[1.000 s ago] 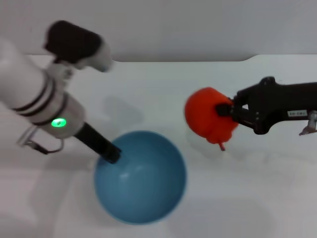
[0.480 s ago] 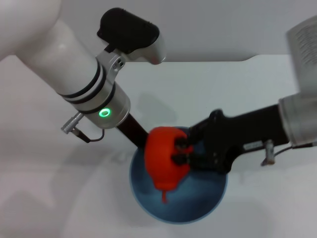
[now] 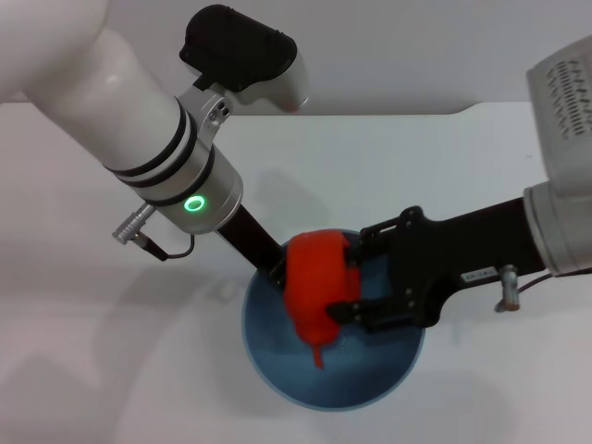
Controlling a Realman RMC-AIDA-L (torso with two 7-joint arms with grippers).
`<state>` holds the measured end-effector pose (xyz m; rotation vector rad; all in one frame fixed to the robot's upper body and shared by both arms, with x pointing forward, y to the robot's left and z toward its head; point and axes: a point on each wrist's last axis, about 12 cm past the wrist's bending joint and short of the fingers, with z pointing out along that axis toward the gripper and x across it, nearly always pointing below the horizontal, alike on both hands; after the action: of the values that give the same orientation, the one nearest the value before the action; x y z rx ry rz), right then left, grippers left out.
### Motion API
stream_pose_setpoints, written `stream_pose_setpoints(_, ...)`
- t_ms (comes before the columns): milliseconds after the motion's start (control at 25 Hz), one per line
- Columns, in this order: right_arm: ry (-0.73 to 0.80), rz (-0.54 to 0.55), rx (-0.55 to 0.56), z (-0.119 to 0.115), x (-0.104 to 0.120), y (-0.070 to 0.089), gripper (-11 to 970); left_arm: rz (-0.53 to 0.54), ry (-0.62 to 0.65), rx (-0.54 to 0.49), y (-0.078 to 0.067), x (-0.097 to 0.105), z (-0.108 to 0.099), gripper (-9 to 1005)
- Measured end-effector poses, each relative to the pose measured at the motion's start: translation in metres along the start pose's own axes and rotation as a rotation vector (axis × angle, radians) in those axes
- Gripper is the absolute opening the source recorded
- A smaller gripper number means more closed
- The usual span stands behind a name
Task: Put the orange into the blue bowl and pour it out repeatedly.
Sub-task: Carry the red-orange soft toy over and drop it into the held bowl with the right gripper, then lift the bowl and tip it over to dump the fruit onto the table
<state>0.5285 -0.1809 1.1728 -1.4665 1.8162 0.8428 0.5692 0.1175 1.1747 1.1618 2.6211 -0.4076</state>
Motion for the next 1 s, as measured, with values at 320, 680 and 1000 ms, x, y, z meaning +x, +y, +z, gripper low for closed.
stream_pose_setpoints(320,-0.041,0.105,0.100,-0.028,0.004,-0.006,580,-0.001,-0.020,-0.016,0.005,0.001,0.001,-1)
stream_pose_setpoints(680,-0.174,0.390,0.335,-0.095,0.049,-0.018,579,0.052,-0.238,-0.093,0.019,0.008,0.003,0)
stream_pose_setpoints(1000,-0.223,0.548,0.422,-0.125,0.092,-0.009,580,0.150,-0.531,-0.247,0.022,0.020,-0.006,-1)
